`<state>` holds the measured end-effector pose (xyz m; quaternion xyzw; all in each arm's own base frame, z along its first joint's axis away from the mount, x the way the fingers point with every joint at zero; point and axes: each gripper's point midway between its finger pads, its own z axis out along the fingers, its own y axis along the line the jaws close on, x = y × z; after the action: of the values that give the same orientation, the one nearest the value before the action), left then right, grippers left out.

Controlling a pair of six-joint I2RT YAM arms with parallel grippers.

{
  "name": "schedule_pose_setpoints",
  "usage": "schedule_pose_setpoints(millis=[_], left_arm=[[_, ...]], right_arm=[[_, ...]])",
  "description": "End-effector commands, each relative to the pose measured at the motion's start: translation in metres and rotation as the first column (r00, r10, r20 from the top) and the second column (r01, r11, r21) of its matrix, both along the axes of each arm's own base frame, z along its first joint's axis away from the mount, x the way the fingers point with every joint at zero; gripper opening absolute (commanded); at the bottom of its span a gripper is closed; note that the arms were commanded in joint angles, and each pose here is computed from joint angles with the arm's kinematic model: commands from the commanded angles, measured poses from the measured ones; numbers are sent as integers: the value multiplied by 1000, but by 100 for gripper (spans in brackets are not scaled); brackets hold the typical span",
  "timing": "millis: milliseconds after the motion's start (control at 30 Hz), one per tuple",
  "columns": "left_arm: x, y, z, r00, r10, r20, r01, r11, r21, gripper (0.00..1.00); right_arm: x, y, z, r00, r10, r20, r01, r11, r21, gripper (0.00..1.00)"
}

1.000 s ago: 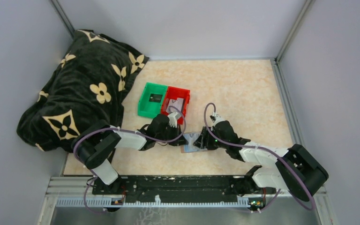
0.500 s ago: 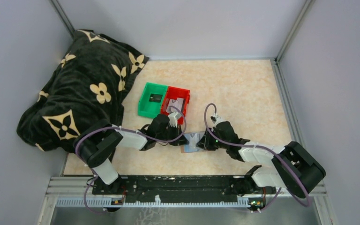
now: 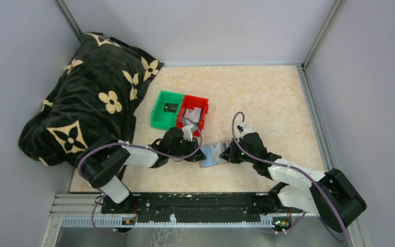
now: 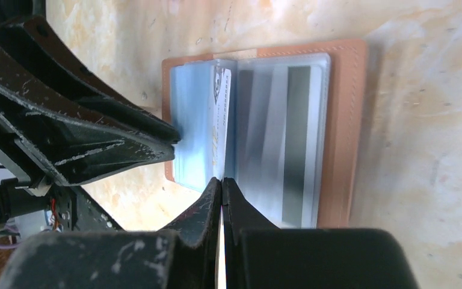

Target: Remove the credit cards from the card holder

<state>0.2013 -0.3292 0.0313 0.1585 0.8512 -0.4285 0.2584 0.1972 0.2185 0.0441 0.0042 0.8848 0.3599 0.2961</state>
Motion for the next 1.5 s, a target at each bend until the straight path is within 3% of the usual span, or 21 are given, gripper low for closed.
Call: schedule_pose_setpoints(millis=[0, 200, 367, 533, 667, 967, 1467], left_arm=[[-2, 13, 0, 1000, 15, 25, -16, 999, 36, 28], [11, 22, 36, 984, 101, 146, -97, 995, -32, 29], [30, 44, 77, 925, 239, 296, -224, 971, -84, 31], [45, 81, 102, 839, 423, 342, -416, 904, -98, 66], [47, 113, 114, 757, 539, 369, -532, 837, -130, 77], [40, 141, 114, 709, 599, 372, -602, 789, -121, 79], [31, 164, 115, 671, 642, 371, -652, 749, -117, 78]], right_arm=[[19, -17, 19, 994, -61, 95, 65, 997, -45, 0], [31, -20, 56, 981, -89, 173, 96, 995, -29, 0], [51, -5, 104, 960, -86, 267, 78, 996, 40, 0], [91, 11, 130, 943, -102, 316, 103, 995, 14, 0], [134, 30, 149, 922, -173, 345, 192, 981, -22, 0], [196, 113, 147, 928, -263, 265, 282, 959, -38, 0], [230, 141, 86, 913, -364, 187, 391, 909, -141, 0]])
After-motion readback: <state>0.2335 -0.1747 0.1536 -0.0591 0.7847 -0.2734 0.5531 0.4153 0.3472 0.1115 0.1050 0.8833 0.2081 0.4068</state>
